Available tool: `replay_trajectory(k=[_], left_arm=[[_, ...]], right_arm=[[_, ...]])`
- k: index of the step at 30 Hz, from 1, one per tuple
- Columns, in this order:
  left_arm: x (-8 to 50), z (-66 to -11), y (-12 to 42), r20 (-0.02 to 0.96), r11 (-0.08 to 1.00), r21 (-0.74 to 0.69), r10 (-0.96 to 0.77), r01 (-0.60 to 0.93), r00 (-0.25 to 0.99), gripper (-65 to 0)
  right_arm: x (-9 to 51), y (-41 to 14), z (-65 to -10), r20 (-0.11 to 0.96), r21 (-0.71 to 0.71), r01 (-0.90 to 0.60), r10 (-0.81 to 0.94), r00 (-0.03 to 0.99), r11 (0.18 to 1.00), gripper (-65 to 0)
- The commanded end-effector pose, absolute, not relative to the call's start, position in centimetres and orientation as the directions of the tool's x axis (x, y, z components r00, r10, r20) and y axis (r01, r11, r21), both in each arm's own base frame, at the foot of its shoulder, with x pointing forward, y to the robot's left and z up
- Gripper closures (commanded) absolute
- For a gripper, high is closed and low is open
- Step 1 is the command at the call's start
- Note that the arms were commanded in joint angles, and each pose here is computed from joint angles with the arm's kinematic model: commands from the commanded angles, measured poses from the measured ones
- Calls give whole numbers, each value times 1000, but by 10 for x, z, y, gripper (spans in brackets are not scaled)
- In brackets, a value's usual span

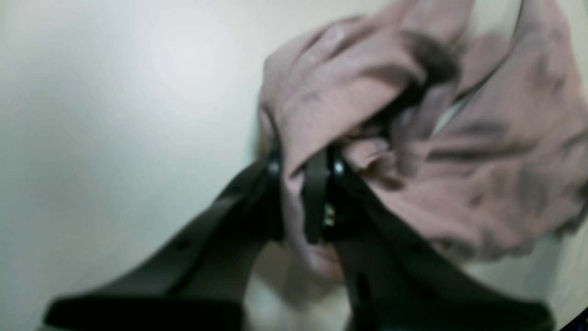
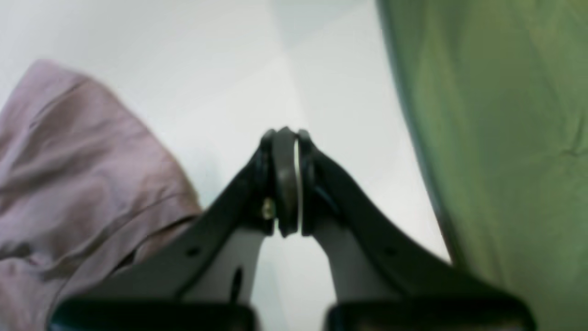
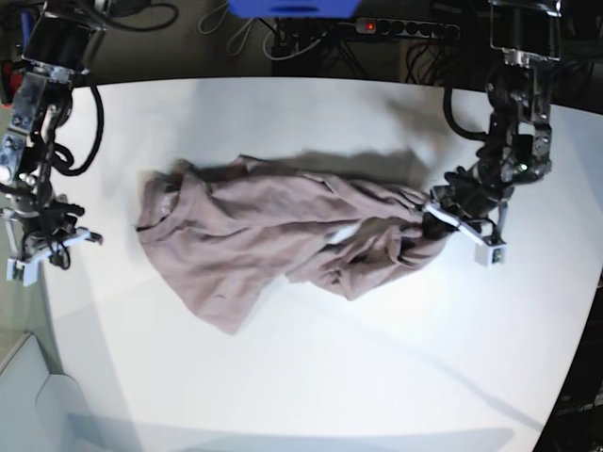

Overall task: Layout the t-shirt on the table in an organized manner, then fold the t-shirt properly
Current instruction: 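Pull the shirt with the right gripper away from the left gripper, spreading it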

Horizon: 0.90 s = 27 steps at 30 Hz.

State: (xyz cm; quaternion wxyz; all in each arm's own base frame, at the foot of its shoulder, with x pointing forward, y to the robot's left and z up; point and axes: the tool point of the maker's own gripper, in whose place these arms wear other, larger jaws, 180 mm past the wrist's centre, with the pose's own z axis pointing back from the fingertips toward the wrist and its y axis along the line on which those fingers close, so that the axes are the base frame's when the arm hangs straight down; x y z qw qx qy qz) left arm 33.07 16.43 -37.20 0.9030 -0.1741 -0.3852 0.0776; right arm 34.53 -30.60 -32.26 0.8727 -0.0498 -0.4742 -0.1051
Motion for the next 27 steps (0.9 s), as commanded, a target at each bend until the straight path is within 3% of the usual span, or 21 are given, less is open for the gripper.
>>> replay_trajectory(k=[1, 9, 16, 21, 24, 27], left_arm=[[340, -355, 166, 700, 921, -391, 293, 6, 651, -4], [341, -353, 169, 705, 918, -396, 307, -4, 639, -4], [339, -358, 171, 695, 920, -392, 306, -15, 651, -5], [339, -358, 170, 691, 918, -396, 308, -14, 654, -12], [339, -358, 170, 690, 918, -396, 308, -14, 655, -77], [333, -363, 167, 662, 918, -396, 294, -11, 690, -216]], right_arm=[[352, -311, -307, 867, 10, 235, -125, 482, 972, 0], [341, -300, -311, 861, -5, 206, -101, 499, 979, 0], [332, -210, -303, 869, -3, -17, 11, 495, 1000, 0], [324, -173, -320, 814, 9, -117, 61, 578, 993, 0], [321, -166, -324, 801, 12, -138, 73, 594, 990, 0], [320, -165, -325, 799, 13, -141, 74, 597, 990, -6]])
